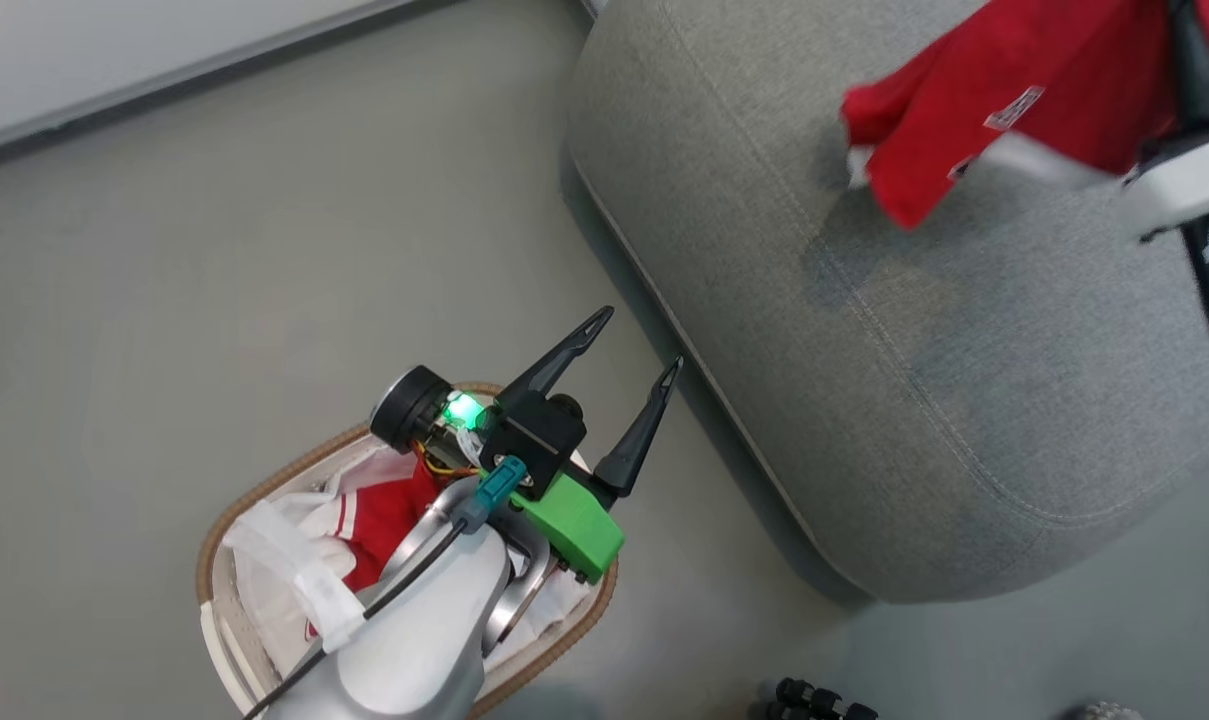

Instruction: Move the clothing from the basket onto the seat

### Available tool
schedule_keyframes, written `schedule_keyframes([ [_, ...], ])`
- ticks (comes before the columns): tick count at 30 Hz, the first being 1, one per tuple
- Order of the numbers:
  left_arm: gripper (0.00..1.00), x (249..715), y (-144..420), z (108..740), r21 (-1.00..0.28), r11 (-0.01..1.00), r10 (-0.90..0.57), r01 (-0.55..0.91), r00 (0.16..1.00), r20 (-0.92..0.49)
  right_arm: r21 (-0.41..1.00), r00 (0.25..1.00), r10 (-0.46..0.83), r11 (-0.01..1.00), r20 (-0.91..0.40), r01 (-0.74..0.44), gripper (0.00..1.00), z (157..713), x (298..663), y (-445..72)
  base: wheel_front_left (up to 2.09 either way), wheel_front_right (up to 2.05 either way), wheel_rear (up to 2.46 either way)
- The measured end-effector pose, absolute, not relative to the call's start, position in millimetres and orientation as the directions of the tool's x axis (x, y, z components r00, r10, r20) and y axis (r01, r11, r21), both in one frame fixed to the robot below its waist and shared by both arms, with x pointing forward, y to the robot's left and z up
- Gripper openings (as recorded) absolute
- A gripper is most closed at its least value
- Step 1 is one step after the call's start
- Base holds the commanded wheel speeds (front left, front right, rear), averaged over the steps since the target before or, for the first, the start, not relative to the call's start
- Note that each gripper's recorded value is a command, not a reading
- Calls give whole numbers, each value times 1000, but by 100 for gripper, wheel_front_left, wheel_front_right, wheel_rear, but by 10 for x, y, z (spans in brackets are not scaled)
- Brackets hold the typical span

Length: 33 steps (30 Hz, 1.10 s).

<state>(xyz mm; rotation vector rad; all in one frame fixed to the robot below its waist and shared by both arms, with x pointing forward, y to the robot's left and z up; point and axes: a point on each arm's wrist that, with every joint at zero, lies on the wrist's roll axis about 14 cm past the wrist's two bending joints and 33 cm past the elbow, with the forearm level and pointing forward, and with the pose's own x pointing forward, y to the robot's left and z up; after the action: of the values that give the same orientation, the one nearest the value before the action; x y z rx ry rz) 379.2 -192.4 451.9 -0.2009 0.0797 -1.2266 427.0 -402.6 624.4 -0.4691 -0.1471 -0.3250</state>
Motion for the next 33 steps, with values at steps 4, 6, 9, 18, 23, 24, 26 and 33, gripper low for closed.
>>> schedule_keyframes([
  [4, 100, 3978, -1859, 4321, -213, 340, -934, 916, 356, 39, -464, 915, -335, 789, 223, 402, 0, 6370, 4540, -4371, 0, 0, 0],
  [6, 100, 4113, -1796, 4209, -221, 365, -924, 904, 380, 31, -427, 891, -375, 783, 257, 453, 0, 6477, 4669, -4529, 0, 0, 0],
  [9, 100, 4269, -1686, 4012, -246, 400, -909, 883, 416, 13, -419, 874, -407, 767, 266, 485, 0, 6491, 4871, -4688, 0, 0, 0],
  [18, 100, 4508, -1247, 3355, -303, 517, -853, 801, 512, -102, -358, 876, -476, 806, 80, 471, 0, 5435, 5339, -4770, 0, 0, 0],
  [23, 100, 4595, -1003, 3099, -305, 581, -813, 755, 557, -170, -294, 855, -515, 829, -67, 476, 1, 4629, 5248, -4682, 0, 0, 0],
  [24, 100, 4618, -966, 3078, -302, 591, -806, 748, 565, -176, -285, 844, -529, 826, -91, 486, 26, 4493, 5177, -4688, 0, 0, 0],
  [26, 100, 4657, -899, 3051, -297, 610, -792, 735, 582, -187, -282, 829, -546, 820, -122, 498, 100, 4322, 5063, -4691, 0, 0, 0],
  [33, 100, 4748, -678, 3105, -281, 676, -736, 681, 643, -211, -273, 794, -580, 806, -184, 525, 100, 4039, 4520, -4593, 0, 0, 0],
])
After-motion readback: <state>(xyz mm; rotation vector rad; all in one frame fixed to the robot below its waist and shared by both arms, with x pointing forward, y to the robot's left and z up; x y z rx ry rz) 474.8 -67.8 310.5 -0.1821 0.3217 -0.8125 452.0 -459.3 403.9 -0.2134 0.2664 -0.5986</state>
